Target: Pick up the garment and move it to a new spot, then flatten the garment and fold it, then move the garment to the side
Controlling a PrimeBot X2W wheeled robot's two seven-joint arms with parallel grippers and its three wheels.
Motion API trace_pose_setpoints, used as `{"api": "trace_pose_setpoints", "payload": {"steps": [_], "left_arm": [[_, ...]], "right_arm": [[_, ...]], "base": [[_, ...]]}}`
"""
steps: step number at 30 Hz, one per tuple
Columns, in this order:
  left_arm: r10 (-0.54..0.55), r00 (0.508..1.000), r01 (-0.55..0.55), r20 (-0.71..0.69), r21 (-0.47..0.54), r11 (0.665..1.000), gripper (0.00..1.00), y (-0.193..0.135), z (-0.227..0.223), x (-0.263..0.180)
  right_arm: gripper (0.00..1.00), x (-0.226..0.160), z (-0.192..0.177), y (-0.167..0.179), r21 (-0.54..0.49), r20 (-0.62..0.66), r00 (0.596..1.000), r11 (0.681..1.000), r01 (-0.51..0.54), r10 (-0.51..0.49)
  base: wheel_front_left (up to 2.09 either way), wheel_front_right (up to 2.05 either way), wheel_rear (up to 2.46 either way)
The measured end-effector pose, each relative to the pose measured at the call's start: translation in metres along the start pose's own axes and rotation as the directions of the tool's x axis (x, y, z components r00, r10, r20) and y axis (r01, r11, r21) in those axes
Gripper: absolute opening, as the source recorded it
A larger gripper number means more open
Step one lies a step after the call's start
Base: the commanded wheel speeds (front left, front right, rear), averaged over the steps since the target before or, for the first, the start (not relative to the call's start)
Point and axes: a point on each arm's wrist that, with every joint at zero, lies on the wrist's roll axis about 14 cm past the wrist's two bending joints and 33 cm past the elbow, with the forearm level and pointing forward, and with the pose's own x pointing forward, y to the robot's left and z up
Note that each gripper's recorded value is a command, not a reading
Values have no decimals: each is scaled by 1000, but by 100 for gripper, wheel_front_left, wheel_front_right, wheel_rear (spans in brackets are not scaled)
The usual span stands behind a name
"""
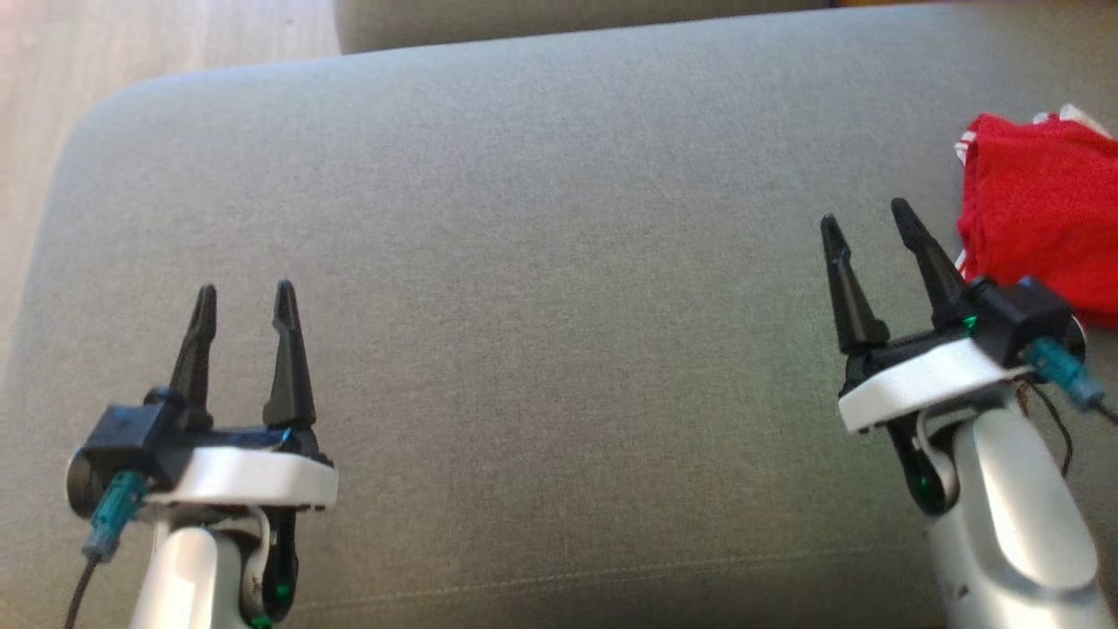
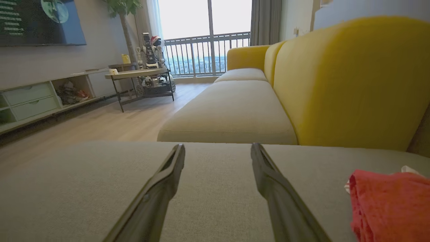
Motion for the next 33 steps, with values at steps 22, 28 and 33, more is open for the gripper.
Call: {"api": "trace_pose_setpoints", "payload": {"steps": [22, 28, 33], "left_arm": [[78, 997, -79, -21, -26, 997, 100, 17, -1, -29], [83, 996, -84, -37, -24, 996, 100, 18, -6, -33], [94, 994, -95, -49, -20, 995, 100, 19, -10, -33]], "right_arm": [[100, -47, 1, 6, 46, 5, 1000, 999, 16, -16], [100, -49, 2, 7, 52, 8, 1000, 999, 16, -16], [100, -50, 1, 5, 59, 7, 1000, 998, 22, -23]], "base": [[0, 0, 0], [0, 0, 0], [0, 0, 0]]}}
